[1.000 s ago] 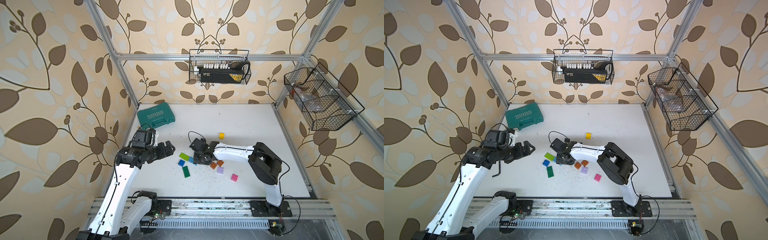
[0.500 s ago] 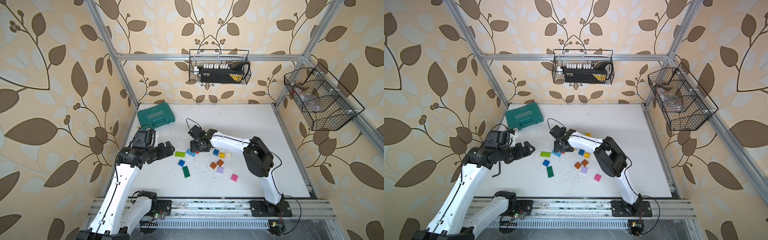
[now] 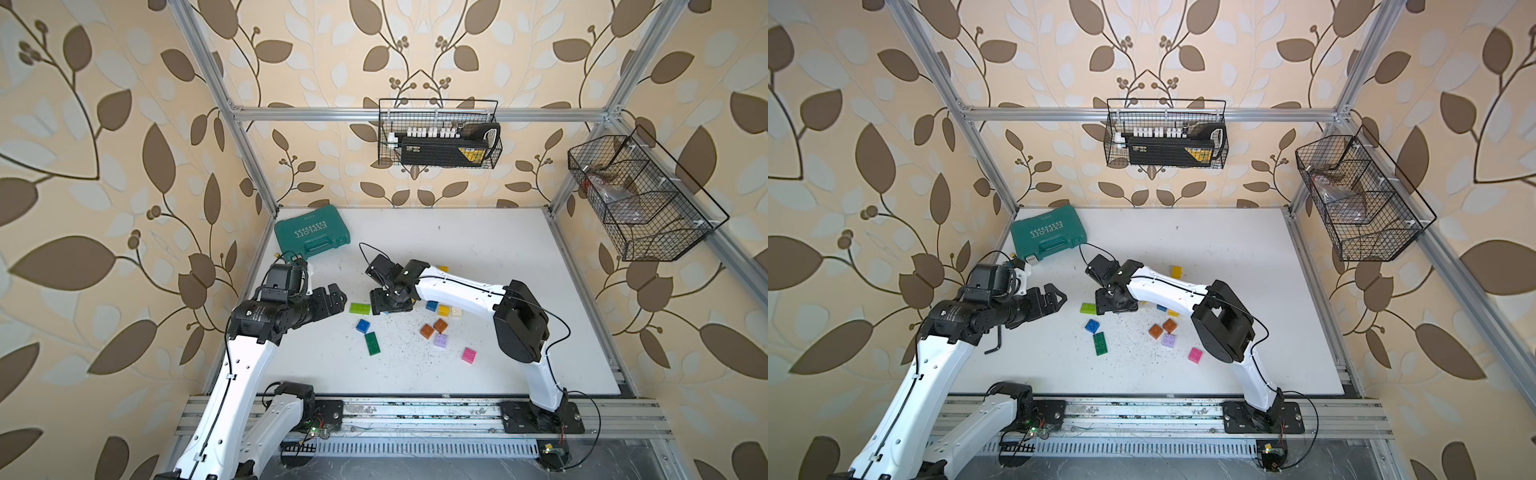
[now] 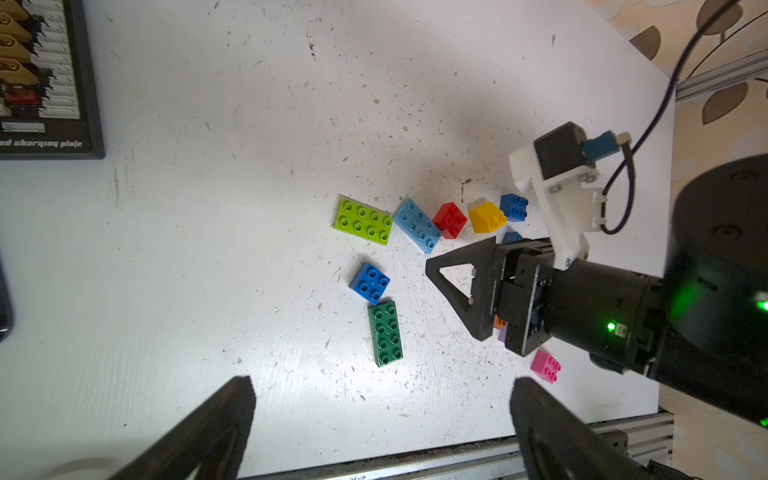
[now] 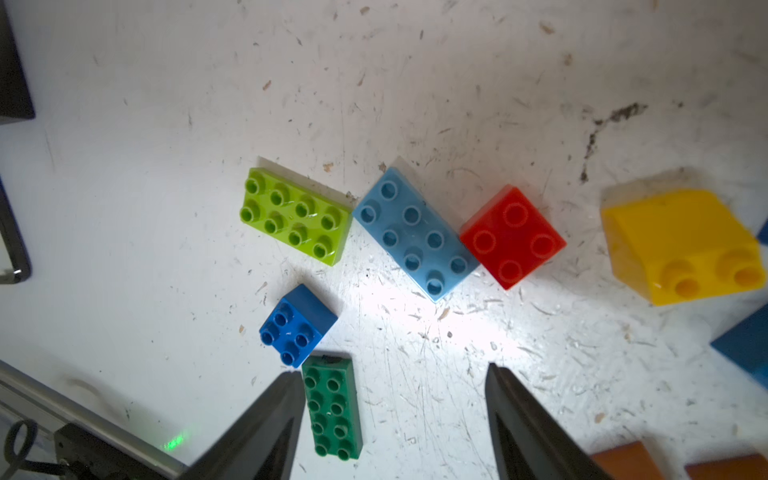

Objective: Assemble the number 1 with lego
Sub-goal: Adjust the lego brick at the center of the board, then pick up the lego brick from the center of the board.

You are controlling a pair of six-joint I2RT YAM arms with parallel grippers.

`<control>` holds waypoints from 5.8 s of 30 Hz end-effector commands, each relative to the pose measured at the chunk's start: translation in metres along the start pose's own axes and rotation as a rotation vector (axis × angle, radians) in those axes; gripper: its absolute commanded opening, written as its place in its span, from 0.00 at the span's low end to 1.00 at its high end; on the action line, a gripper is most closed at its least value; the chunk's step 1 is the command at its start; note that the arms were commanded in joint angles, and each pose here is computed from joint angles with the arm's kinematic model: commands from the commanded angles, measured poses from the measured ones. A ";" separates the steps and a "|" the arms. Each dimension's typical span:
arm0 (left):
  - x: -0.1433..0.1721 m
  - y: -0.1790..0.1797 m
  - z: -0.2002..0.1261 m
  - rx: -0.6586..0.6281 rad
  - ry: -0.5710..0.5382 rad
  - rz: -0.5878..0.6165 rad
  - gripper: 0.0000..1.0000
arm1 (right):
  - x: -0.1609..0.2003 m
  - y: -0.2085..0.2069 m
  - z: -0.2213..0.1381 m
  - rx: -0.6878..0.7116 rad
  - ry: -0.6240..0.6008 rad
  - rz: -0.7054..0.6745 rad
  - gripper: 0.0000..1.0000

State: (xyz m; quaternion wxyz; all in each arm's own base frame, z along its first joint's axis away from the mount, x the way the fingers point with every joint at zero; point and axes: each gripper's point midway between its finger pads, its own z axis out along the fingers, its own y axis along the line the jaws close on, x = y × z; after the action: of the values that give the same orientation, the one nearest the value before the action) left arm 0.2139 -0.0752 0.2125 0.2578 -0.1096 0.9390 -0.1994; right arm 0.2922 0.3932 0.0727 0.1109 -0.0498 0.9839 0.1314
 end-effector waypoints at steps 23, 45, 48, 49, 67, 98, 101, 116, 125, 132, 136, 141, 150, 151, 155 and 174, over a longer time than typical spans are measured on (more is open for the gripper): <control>-0.004 0.001 -0.009 0.012 -0.060 -0.004 0.99 | -0.026 -0.022 0.032 0.141 -0.110 0.602 0.98; -0.004 -0.002 -0.018 0.032 -0.102 0.009 0.99 | -0.021 -0.025 0.063 0.257 -0.015 0.533 0.89; -0.004 -0.001 -0.019 0.028 -0.109 0.008 0.99 | -0.015 -0.028 0.065 0.276 -0.001 0.520 0.86; -0.004 -0.001 -0.020 0.026 -0.110 0.007 0.99 | -0.013 -0.030 0.065 0.281 0.002 0.516 0.85; -0.004 0.001 -0.022 0.017 -0.121 0.004 0.99 | 0.019 -0.066 0.030 0.334 0.037 0.365 0.77; -0.005 0.006 -0.013 -0.016 -0.087 -0.010 0.99 | 0.028 -0.057 0.029 0.312 0.090 0.081 0.67; -0.005 0.007 -0.012 -0.018 -0.085 -0.011 0.99 | 0.036 -0.058 0.028 0.301 0.127 0.023 0.67; -0.005 0.010 -0.009 -0.037 -0.070 -0.019 0.99 | 0.049 -0.061 0.024 0.221 0.187 -0.177 0.72; -0.004 0.011 -0.008 -0.043 -0.062 -0.024 0.99 | 0.031 -0.055 -0.012 0.185 0.126 -0.170 0.97; -0.005 0.008 -0.010 -0.030 -0.070 -0.020 0.99 | 0.034 -0.069 -0.052 0.126 0.093 -0.133 0.92; -0.004 0.007 -0.008 -0.025 -0.058 -0.018 0.99 | 0.044 -0.093 -0.058 0.161 0.096 -0.199 0.91; -0.003 0.007 -0.008 -0.020 -0.055 -0.026 0.99 | 0.043 -0.109 -0.069 0.168 0.064 -0.258 0.89; -0.007 -0.017 -0.007 0.074 -0.001 0.052 0.99 | 0.062 -0.098 -0.058 0.062 0.144 -0.401 0.73; -0.004 -0.022 -0.005 0.100 0.025 0.070 0.99 | 0.062 -0.100 -0.056 0.072 0.153 -0.416 0.69; 0.004 -0.025 0.008 0.130 0.094 0.062 0.99 | 0.067 -0.100 -0.048 0.075 0.199 -0.469 0.59; 0.003 -0.019 0.019 0.112 0.095 0.038 0.99 | 0.076 -0.119 -0.005 0.221 0.284 -0.539 0.47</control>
State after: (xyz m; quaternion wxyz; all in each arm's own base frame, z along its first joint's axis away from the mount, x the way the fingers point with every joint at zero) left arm 0.2219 -0.0955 0.2022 0.2179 -0.0774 0.9424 -0.2418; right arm 0.2289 0.2739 0.0387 0.0111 -0.3133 0.9496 0.0005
